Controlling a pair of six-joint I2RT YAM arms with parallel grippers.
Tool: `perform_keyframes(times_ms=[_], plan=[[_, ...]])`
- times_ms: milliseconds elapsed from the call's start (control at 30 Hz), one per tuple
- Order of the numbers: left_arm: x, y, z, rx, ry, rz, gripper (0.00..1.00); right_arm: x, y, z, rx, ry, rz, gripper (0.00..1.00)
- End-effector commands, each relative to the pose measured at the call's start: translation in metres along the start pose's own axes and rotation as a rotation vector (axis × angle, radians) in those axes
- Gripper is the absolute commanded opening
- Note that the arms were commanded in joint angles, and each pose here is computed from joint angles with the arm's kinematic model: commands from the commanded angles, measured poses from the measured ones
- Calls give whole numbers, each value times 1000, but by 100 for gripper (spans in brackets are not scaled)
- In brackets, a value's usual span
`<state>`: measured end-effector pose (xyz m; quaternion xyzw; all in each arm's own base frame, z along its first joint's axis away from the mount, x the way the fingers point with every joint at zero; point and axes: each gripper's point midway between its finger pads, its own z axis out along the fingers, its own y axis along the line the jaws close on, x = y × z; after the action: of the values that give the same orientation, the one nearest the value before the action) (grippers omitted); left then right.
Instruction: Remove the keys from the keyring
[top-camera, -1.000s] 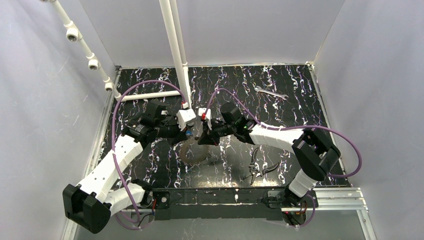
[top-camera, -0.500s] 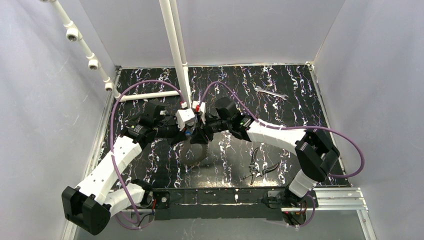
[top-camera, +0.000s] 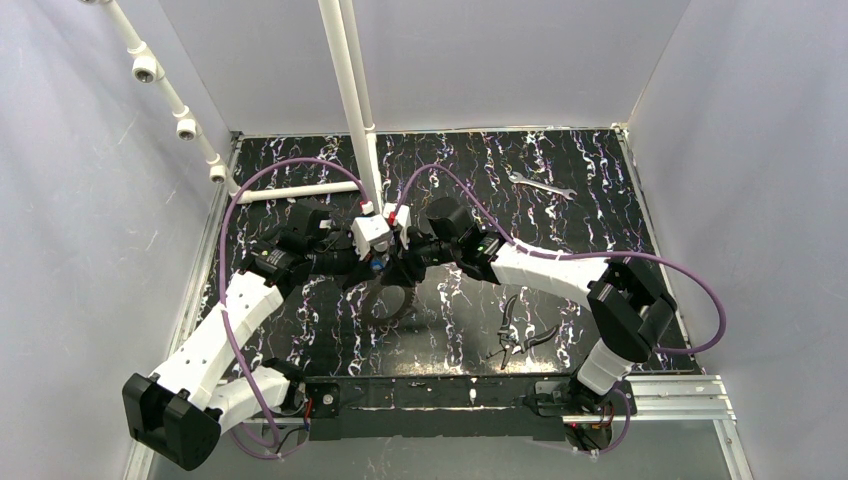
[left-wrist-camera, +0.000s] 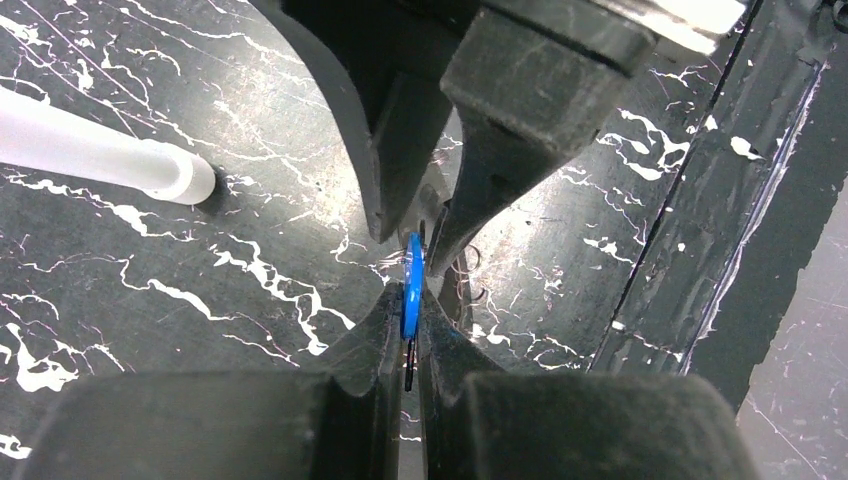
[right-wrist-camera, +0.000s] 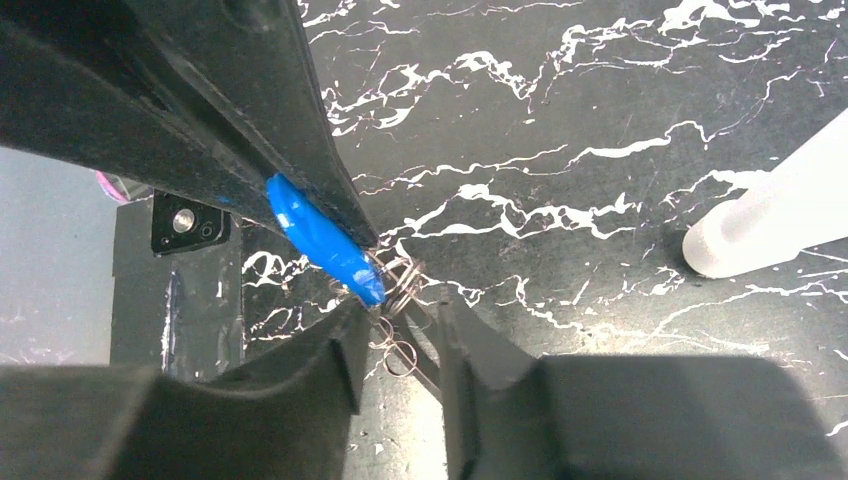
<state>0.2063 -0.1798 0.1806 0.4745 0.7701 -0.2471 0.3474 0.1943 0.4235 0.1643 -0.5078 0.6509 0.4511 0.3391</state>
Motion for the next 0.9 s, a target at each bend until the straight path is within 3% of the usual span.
perform_keyframes(times_ms=[0,233,533,867], plan=[[-17,-5,-11,8,-49,13,0,-11,-3,5,5,-43,-40,32],[-11,4,-12,-31,-32,-32,0,-2,-2,3,4,-21,-50,1],[2,29,-16,-89,-12,-158,0,5,-1,-1,4,-7,-63,1],[28,19,-9,-59,15,-207,0,1,-6,-5,21,-29,-50,1]])
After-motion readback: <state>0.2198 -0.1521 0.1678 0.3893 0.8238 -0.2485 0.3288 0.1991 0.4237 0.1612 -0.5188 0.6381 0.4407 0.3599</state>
